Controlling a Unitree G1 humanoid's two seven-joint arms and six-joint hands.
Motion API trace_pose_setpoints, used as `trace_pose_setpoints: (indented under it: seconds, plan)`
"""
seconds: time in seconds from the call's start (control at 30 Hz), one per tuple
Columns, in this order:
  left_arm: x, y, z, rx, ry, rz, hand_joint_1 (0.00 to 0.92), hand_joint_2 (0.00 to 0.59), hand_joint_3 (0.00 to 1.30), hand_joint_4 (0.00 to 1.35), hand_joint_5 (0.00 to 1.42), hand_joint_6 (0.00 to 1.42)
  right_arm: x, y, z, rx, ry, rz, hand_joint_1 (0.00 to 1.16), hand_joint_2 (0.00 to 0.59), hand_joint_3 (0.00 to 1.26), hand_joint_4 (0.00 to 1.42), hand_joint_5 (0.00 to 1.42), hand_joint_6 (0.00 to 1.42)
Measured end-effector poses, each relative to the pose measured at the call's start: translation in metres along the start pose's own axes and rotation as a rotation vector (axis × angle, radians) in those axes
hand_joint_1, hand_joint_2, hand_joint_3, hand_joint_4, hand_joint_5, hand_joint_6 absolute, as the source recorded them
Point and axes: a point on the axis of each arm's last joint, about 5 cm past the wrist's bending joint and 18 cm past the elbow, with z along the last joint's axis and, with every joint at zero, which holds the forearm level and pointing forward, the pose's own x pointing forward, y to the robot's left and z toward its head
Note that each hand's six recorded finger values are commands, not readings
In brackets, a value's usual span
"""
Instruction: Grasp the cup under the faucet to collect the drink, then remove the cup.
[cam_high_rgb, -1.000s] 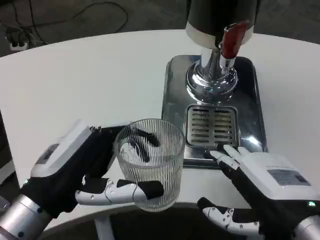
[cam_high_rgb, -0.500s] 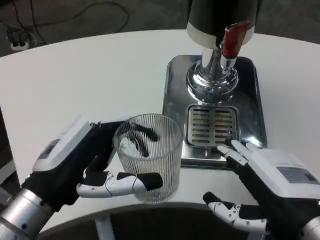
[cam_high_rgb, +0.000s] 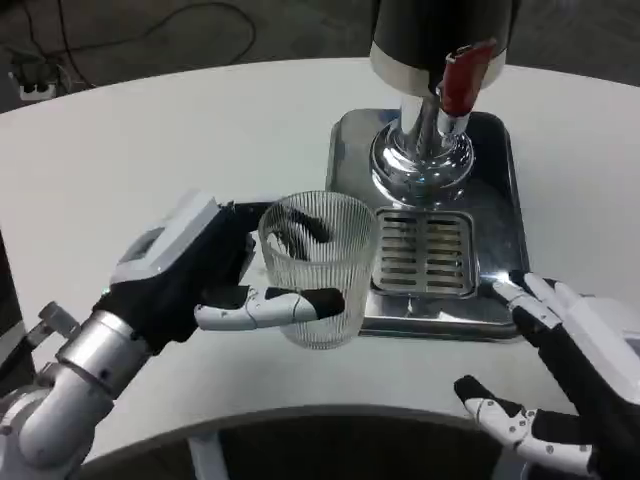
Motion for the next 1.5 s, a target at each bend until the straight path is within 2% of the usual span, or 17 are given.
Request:
trace_pose_setpoints:
  seconds: [0.23,0.5,0.6,0.8,1.07,1.27,1.4,1.5]
  plan:
    - [0.021,-0.004,-0.0069,0.031,-0.008,0.012,0.554,0.280,1.04,1.24,1.42,1.42,-0.008,-0.0052,-0.0022,0.004,0.017,-0.032,0.41,0.390,0.11,0.00,0.00,0.00]
    - [0.047,-0.003,-0.0164,0.075,0.035,0.027,0.554,0.280,1.04,1.24,1.42,1.42,-0.021,-0.0097,-0.0030,0.014,0.041,-0.042,0.41,0.390,0.11,0.00,0.00,0.00]
    - [0.057,-0.008,-0.0185,0.089,0.055,0.008,0.554,0.280,1.04,1.24,1.42,1.42,-0.024,-0.0102,-0.0062,0.022,0.065,-0.041,0.41,0.390,0.11,0.00,0.00,0.00]
    - [0.075,-0.014,-0.0150,0.110,0.058,-0.008,0.554,0.280,1.04,1.24,1.42,1.42,-0.028,-0.0105,-0.0097,0.028,0.073,-0.047,0.41,0.390,0.11,0.00,0.00,0.00]
    - [0.096,-0.025,-0.0040,0.143,0.049,-0.034,0.554,0.280,1.04,1.24,1.42,1.42,-0.038,-0.0115,-0.0189,0.034,0.099,-0.049,0.41,0.390,0.11,0.00,0.00,0.00]
    - [0.106,-0.031,0.0030,0.161,0.044,-0.018,0.550,0.284,1.04,1.24,1.42,1.42,-0.043,-0.0127,-0.0233,0.031,0.103,-0.050,0.41,0.390,0.11,0.00,0.00,0.00]
    - [0.110,-0.034,0.0061,0.190,0.035,-0.006,0.542,0.291,1.03,1.21,1.42,1.42,-0.047,-0.0138,-0.0263,0.030,0.110,-0.052,0.41,0.390,0.11,0.00,0.00,0.00]
    - [0.111,-0.038,0.0079,0.203,0.033,0.009,0.533,0.297,0.98,1.13,1.37,1.42,-0.050,-0.0145,-0.0290,0.032,0.118,-0.051,0.41,0.390,0.11,0.00,0.00,0.00]
